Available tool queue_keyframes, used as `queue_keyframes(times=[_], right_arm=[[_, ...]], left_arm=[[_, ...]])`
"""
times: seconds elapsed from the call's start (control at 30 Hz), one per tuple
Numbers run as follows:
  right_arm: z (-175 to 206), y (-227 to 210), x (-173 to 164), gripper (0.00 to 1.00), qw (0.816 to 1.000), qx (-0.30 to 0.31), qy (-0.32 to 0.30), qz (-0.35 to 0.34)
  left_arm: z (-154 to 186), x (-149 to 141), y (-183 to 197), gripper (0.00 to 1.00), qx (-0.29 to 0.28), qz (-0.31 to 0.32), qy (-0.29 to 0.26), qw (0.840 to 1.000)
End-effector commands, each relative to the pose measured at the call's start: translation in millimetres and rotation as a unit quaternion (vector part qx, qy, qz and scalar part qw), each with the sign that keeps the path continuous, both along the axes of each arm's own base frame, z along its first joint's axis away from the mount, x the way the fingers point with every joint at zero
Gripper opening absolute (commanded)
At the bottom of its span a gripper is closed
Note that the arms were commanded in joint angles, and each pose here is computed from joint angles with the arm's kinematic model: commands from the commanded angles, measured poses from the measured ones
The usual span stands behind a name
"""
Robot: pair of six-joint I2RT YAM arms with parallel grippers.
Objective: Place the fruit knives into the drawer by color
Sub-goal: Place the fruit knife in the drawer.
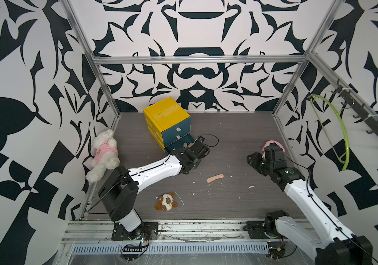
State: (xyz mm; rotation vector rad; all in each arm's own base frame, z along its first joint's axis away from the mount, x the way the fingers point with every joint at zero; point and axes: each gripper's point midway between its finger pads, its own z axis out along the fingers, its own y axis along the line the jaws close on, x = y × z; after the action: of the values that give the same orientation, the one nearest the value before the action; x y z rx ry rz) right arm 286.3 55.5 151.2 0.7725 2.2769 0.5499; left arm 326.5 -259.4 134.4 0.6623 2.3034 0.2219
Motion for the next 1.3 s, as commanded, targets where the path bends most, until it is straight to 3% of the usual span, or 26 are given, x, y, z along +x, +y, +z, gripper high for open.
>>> queue_keyframes(times=[0.0,0.27,0.5,0.73,0.83,0.97,1.17,1.27], right_arm=[[8.2,1.1,4.0,0.44,1.000,0.008,-0.019,0.000],[8.2,1.0,1.1,0.44,1.000,0.008,-0.022,0.002],[7.0,5.8,-0.8,0.45,1.000,0.011,-0.020,0.019],[4.0,9.0,-3.4,0.47,0.999,0.004,-0.011,0.039],[1.9,10.5,-4.1,0.48,0.999,0.004,-0.007,0.046],[1.1,14.5,-3.5,0.50,0.998,0.007,-0.005,0.058],[-3.6,24.0,-3.5,0.51,0.996,0.013,0.004,0.087],[-9.0,34.7,-4.2,0.51,0.993,0.016,0.014,0.120]], left_arm=[[0.4,20.5,18.6,0.18,0.060,0.044,-0.020,0.997],[-22.2,43.2,19.2,0.20,0.089,0.060,0.003,0.994],[-31.9,44.3,16.4,0.34,0.089,0.056,0.013,0.994],[-13.5,42.3,12.3,0.51,0.057,0.049,0.004,0.997],[3.8,38.2,8.4,0.58,0.022,0.045,0.000,0.999],[30.8,26.0,-3.6,0.76,-0.058,0.027,0.005,0.998],[62.4,-3.0,-22.3,1.00,-0.181,-0.013,0.033,0.983],[73.7,-19.9,-29.2,0.99,-0.234,-0.034,0.050,0.970]])
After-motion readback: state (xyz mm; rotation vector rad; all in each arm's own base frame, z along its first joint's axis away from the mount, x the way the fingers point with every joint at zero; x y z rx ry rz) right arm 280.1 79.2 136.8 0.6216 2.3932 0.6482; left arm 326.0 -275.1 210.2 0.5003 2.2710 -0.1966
